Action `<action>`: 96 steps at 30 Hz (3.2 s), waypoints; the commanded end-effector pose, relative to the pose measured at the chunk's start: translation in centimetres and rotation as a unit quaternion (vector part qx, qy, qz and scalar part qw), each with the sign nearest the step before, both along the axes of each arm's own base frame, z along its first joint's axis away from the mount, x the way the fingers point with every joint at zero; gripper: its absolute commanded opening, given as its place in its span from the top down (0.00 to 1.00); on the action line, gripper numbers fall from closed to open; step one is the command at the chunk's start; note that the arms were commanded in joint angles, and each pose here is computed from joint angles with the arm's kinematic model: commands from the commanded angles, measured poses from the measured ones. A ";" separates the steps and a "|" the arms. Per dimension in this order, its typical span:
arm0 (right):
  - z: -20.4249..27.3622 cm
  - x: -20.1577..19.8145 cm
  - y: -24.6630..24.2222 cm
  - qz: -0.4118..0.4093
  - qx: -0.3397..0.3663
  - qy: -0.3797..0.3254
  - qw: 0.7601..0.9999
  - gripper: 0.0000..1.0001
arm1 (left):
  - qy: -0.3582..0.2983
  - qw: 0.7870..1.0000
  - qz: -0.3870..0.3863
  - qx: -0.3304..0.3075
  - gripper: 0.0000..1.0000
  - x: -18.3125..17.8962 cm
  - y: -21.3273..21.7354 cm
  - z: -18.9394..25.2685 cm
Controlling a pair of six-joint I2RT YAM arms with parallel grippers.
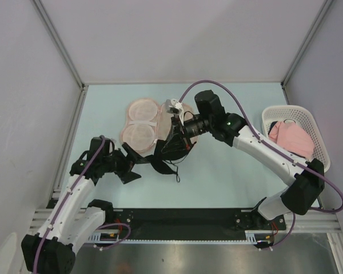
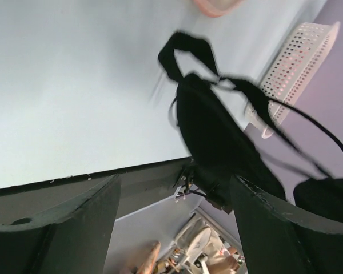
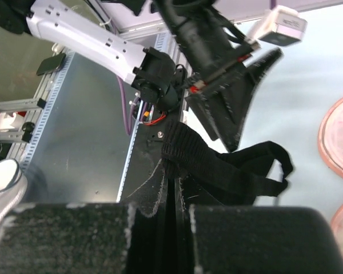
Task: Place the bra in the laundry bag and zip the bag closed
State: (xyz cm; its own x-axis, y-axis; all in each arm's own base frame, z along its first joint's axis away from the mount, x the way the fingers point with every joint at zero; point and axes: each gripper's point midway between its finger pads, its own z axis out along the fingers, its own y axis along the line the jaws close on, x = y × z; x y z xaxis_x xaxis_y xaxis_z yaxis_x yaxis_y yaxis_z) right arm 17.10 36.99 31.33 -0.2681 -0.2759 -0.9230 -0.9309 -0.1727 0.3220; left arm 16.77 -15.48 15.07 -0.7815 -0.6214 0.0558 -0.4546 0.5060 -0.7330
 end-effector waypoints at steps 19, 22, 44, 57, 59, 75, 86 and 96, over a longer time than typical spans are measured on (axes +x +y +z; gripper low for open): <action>1.1 -2.6 0.2 0.040 0.003 -0.048 0.998 1.00 | 0.121 0.978 0.151 -0.074 0.04 0.8 0.1 0.6; 1.1 -2.8 0.3 0.043 0.004 -0.049 0.998 1.00 | 0.142 0.981 0.124 -0.051 0.03 1.3 -0.2 0.6; 1.8 -5.3 1.1 0.030 0.005 -0.085 0.996 1.00 | 0.041 0.994 0.082 -0.054 1.00 3.9 -1.9 0.5; 0.6 8.9 0.6 -0.198 -0.043 -0.286 0.936 1.00 | -0.345 0.935 0.016 0.078 1.00 21.0 -0.1 13.2; -0.3 12.0 1.4 -0.217 -0.046 -0.305 0.926 1.00 | -0.363 0.930 -0.023 0.058 1.00 24.9 -1.3 13.6; -9.1 24.6 10.2 -0.228 -0.050 -0.326 0.916 1.00 | -0.285 0.933 -0.175 0.131 1.00 39.4 0.2 2.6; -14.8 22.8 14.6 -0.171 -0.079 -0.312 0.931 1.00 | -0.214 0.937 -0.180 0.211 1.00 38.3 5.5 -3.5; -17.6 23.2 16.1 -0.146 -0.117 -0.323 0.928 1.00 | -0.203 0.940 -0.171 0.213 1.00 40.4 6.3 -5.3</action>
